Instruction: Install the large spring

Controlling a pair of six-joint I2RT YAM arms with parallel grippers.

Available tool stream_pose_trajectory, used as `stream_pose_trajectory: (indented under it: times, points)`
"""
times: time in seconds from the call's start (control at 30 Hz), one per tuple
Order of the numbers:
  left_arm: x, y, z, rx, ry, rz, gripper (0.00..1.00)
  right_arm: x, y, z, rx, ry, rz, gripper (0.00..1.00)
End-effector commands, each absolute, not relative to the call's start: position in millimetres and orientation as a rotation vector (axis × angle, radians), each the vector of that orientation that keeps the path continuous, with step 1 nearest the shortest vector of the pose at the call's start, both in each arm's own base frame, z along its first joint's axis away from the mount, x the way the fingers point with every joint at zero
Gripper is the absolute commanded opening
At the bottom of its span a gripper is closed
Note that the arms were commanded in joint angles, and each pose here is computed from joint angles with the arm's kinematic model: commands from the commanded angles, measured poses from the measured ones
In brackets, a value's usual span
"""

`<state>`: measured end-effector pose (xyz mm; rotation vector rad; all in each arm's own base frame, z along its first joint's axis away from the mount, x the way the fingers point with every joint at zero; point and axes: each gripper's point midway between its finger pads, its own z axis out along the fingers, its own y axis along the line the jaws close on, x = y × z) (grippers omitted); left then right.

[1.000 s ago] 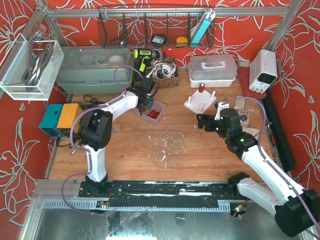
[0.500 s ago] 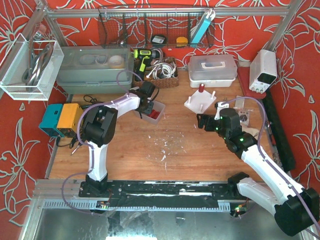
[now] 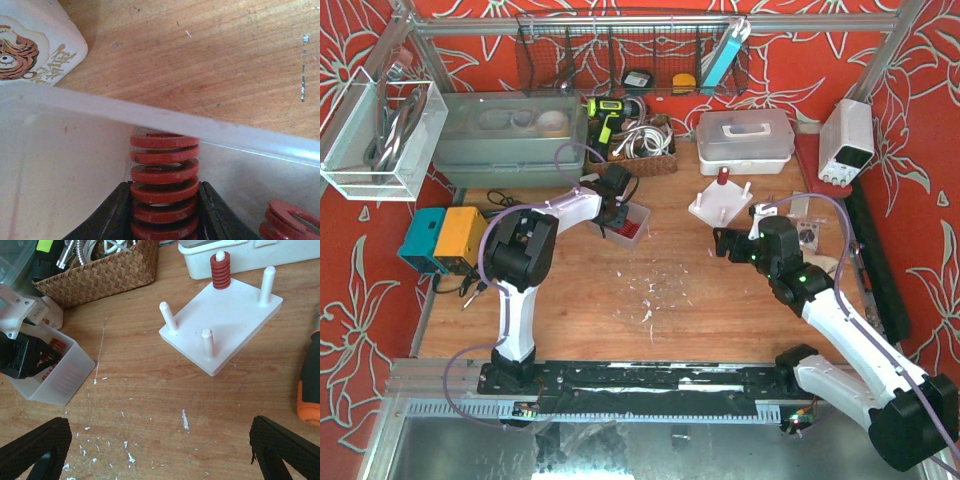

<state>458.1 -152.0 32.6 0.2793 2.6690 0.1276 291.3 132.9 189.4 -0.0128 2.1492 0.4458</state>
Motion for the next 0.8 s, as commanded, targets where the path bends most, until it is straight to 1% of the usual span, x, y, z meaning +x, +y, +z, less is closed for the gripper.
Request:
stream_pose_trajectory:
  times: [0.0,0.17,0.33,0.57,0.77]
  points:
    - [452.9,-153.7,19.7,0.293,2.704,0.101,0.26,291.6,131.0,183.3,0.000,2.155,0.425,0.98]
    - [454.9,-158.1,30.1,0.289,2.684,0.064,0.19,292.5,131.4,182.4,0.001,2.157,0.426,0.98]
    - [456.3,-163.6,49.1,0.282,2.639,0.015,0.14,293.5,132.1,181.9,0.000,2.162,0.424,0.98]
    - [457.2,-172.6,100.1,0.264,2.502,-0.057,0.07,293.7,131.6,183.0,0.003,2.164,0.421,0.98]
    - [445.0,-195.8,164.9,0.287,2.263,-0.137,0.05,294.1,135.2,187.2,-0.009,2.179,0.434,0.98]
